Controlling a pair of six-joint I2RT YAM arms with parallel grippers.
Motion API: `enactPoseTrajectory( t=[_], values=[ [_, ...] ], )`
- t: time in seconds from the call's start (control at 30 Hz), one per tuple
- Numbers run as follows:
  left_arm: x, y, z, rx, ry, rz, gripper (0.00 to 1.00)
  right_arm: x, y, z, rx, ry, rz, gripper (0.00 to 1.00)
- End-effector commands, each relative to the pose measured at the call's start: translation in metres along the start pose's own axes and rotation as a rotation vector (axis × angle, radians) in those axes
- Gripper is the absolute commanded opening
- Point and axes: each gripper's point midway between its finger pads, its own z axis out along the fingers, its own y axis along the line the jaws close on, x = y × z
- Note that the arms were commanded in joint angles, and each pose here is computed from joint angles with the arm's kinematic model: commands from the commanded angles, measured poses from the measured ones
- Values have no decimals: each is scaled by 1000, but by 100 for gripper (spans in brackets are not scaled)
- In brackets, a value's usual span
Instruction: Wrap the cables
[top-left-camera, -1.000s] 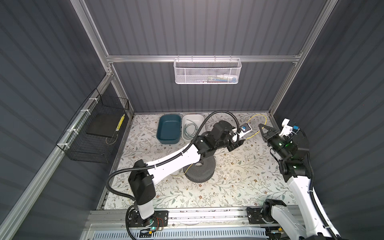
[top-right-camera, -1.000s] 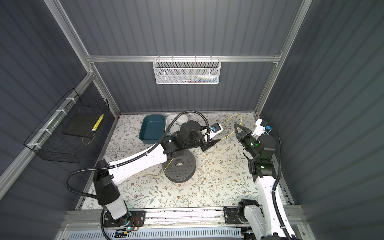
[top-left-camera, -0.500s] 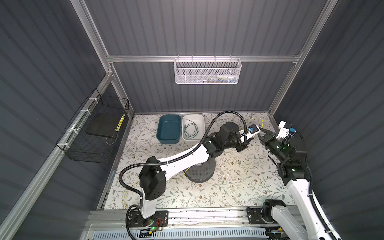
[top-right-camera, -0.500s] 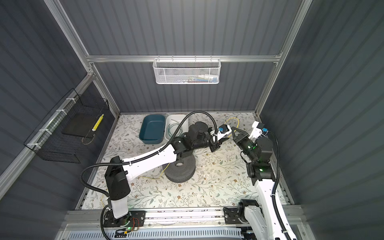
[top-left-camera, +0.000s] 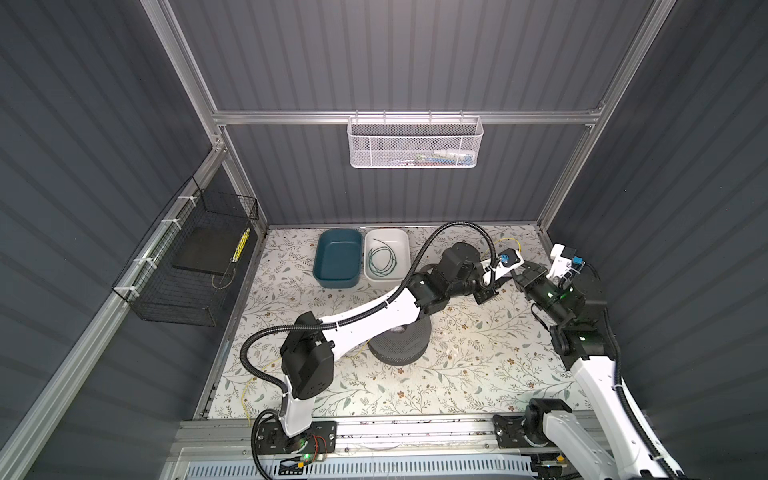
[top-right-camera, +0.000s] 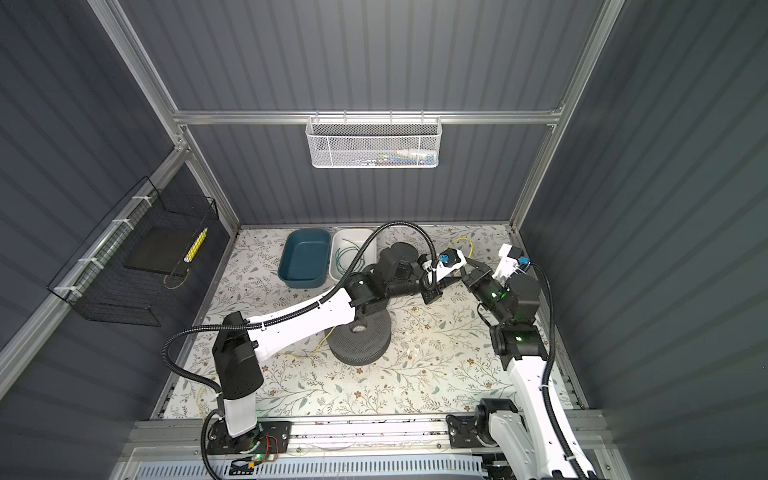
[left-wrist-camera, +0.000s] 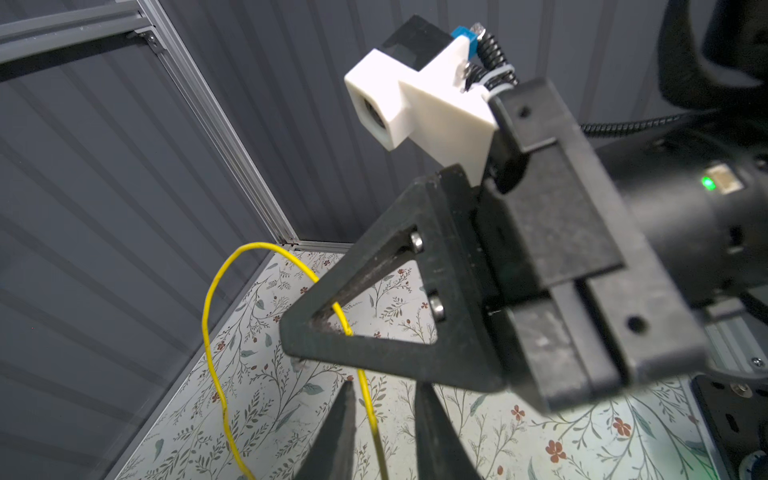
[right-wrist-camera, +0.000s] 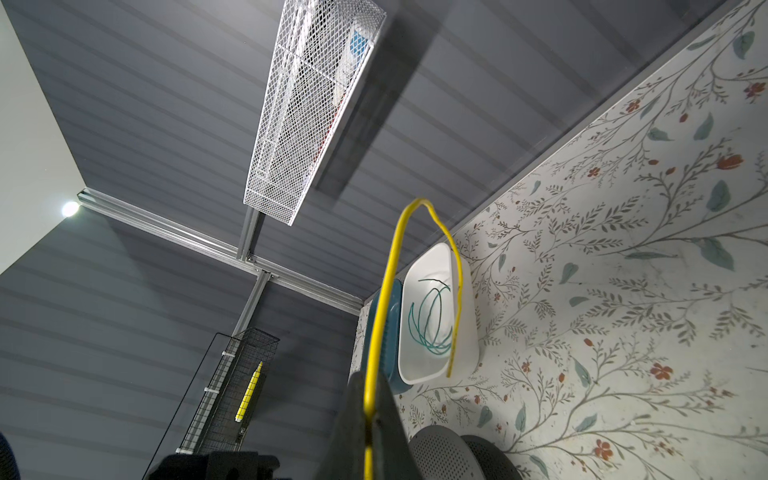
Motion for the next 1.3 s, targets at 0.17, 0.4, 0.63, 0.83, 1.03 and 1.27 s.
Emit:
enactPoseTrajectory(
  t=[0.17, 0.4, 0.63, 0.83, 1.03, 1.27],
  values=[
    [9, -8, 9, 13, 46, 9, 22, 3, 6, -1, -25, 5, -13, 0],
    [10, -9, 7, 9, 52, 20, 0, 5, 7, 1, -29, 12, -14, 0],
    [10, -20, -5, 54, 38, 15, 0, -2, 14, -4, -26, 1, -71, 55],
    [19, -32, -29, 91, 52, 33, 0, -28, 18, -10, -55, -7, -40, 63],
    [35, -37, -54, 99, 117, 71, 0, -20, 2, -3, -80, 85, 43, 62],
    [43, -39, -73, 101, 175, 121, 0, 2, -13, 0, -116, 167, 147, 62]
  ],
)
